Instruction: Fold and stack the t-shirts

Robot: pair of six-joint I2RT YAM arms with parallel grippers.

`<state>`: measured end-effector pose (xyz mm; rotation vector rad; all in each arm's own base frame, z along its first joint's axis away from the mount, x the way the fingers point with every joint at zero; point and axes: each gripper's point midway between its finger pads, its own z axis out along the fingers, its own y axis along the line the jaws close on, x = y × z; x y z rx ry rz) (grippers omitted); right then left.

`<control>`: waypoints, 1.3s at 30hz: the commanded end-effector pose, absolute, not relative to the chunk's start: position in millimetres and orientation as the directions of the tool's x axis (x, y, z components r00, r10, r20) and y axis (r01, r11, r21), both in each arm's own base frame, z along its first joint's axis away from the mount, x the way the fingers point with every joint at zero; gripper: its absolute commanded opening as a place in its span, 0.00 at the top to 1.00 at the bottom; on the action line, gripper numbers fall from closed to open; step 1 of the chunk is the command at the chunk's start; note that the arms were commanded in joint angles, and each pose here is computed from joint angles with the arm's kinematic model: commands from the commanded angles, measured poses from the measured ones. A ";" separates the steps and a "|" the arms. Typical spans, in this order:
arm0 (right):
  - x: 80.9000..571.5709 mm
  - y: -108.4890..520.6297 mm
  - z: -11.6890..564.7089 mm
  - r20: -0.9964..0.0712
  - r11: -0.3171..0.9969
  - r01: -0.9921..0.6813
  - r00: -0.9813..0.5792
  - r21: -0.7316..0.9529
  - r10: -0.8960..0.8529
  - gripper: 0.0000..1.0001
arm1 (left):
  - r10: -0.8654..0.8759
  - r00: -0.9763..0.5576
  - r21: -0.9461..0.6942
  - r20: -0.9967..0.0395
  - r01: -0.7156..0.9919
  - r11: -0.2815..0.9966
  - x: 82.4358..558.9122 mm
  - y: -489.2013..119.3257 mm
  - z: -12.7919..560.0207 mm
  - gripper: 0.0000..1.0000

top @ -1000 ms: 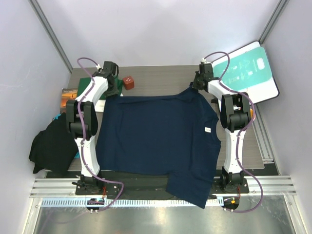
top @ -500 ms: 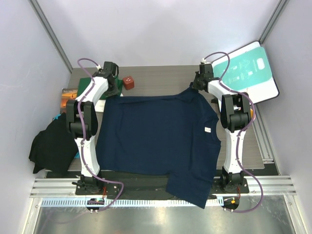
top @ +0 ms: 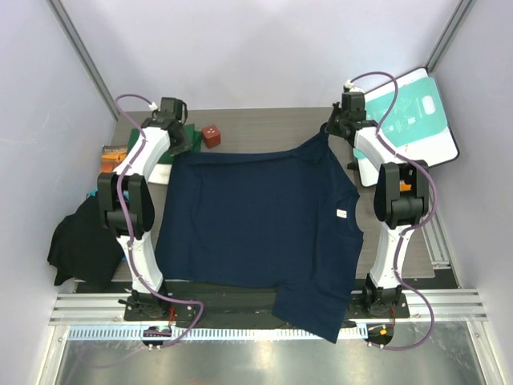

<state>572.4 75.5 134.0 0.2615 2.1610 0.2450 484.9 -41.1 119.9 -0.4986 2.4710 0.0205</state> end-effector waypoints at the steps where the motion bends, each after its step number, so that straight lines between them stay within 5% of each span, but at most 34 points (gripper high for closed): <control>1: 573.2 64.6 187.8 -0.834 0.953 0.083 -0.466 0.292 0.296 0.99 | -0.406 -0.647 -0.194 -0.645 -0.376 0.906 493.4 -30.0 169.0 1.00; 25: 441.8 67.2 227.8 -0.748 0.913 0.117 -0.537 0.392 0.390 0.99 | -0.395 -0.722 -0.181 -0.568 -0.359 0.916 431.3 -26.1 163.8 1.00; 39: 342.5 69.6 198.0 -0.636 0.902 0.150 -0.662 0.406 0.396 0.99 | -0.370 -0.739 -0.095 -0.564 -0.387 0.917 402.6 -9.1 170.9 1.00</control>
